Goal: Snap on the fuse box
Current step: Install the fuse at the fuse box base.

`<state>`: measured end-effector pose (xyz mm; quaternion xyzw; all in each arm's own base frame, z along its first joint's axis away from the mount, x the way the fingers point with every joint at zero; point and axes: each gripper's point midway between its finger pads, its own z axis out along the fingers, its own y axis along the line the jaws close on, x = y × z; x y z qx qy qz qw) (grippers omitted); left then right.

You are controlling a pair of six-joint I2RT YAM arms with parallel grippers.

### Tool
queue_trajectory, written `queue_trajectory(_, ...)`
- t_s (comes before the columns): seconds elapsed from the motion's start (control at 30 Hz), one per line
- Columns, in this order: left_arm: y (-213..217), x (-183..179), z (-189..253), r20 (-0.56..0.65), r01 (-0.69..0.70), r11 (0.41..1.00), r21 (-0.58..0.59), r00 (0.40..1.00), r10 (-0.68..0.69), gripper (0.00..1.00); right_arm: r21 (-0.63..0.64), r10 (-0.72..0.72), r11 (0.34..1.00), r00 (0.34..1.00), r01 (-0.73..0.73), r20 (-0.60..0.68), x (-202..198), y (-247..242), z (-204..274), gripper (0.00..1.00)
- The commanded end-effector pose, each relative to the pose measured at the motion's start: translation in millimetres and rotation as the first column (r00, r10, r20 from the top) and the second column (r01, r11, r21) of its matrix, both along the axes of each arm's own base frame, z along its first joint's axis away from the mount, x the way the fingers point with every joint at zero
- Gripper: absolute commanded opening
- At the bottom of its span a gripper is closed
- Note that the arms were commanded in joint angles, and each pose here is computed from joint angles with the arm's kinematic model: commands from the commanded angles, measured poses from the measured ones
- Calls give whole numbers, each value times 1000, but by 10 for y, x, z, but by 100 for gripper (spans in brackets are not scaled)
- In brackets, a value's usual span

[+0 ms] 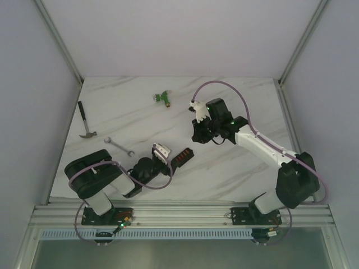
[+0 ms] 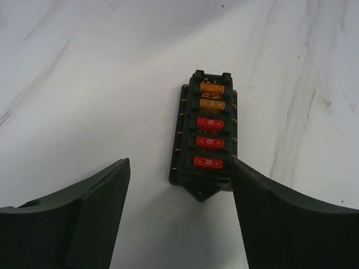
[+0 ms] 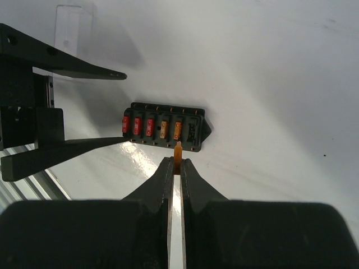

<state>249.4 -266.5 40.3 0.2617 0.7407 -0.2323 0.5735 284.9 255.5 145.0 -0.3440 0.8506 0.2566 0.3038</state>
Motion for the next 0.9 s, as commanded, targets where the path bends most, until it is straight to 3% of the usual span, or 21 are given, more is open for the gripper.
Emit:
queue_trajectory(0.0, -88, -15, 97, 39, 43, 998, -37, 998, -42, 80, -3, -14, 1000, 1000, 14, -14, 23, 55, -64, 0)
queue_trajectory(0.47, -193, -34, 83, 55, 104, 995, -15, 993, -103, 80, -66, -2, 998, 999, -1, -53, 15, 157, -289, 0)
queue_trajectory(0.87, -228, 13, -6, 32, 124, 992, -12, 992, -123, 68, -116, -3, 993, 998, -5, -68, 0, 163, -425, 0)
